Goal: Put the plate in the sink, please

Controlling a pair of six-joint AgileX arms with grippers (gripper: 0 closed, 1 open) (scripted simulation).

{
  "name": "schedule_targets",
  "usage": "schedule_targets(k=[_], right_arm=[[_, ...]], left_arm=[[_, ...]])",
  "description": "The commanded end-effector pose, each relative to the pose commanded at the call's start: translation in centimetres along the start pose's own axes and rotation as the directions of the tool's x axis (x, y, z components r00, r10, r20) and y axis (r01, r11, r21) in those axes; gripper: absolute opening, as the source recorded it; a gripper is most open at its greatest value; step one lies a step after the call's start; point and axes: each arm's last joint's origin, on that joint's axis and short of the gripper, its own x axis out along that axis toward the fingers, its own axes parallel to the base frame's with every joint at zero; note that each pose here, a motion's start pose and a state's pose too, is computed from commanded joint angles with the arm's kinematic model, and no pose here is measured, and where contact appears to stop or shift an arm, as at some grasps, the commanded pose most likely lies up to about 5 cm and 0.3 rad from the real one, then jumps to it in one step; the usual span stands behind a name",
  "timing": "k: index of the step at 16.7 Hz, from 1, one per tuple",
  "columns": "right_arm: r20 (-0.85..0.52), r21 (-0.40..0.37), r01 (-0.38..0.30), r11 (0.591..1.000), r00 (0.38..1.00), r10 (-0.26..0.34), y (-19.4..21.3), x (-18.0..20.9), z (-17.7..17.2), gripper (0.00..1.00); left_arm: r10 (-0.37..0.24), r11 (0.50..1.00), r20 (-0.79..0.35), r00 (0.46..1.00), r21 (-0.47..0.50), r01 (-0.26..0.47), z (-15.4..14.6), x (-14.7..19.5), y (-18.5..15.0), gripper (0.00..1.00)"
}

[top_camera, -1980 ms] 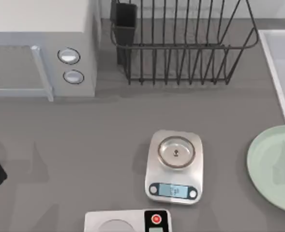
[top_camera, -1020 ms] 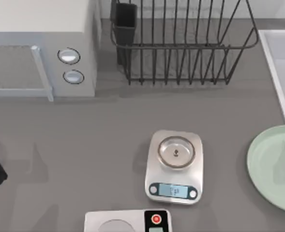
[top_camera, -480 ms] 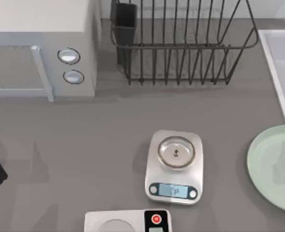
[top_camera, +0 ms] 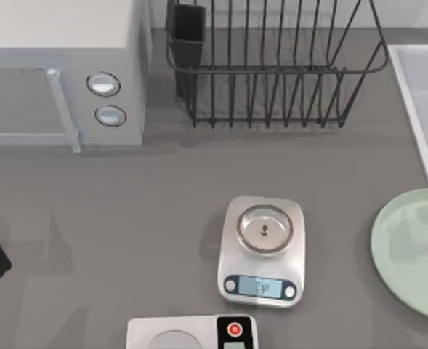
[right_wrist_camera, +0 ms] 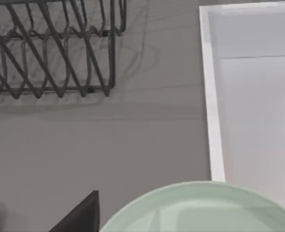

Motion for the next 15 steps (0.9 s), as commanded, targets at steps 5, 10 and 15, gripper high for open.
schedule_targets(k=[5, 10, 15], right_arm=[[-0.433, 0.045, 0.0, 0.999, 0.901, 0.02, 2.7, 4.3, 4.3, 1.0], [-0.762, 0.013, 0.062, 0.998, 0.647, -0.03, 6.3, 10.9, 5.5, 1.0], [-0.894, -0.054, 0.108, 0.993, 0.437, -0.096, 9.0, 15.5, 4.5, 1.0]], left_arm=[[0.0, 1.0, 0.0, 1.0, 0.0, 0.0, 0.0, 0.0, 0.0, 1.0], [0.0, 1.0, 0.0, 1.0, 0.0, 0.0, 0.0, 0.0, 0.0, 1.0], [0.0, 1.0, 0.0, 1.0, 0.0, 0.0, 0.0, 0.0, 0.0, 1.0]])
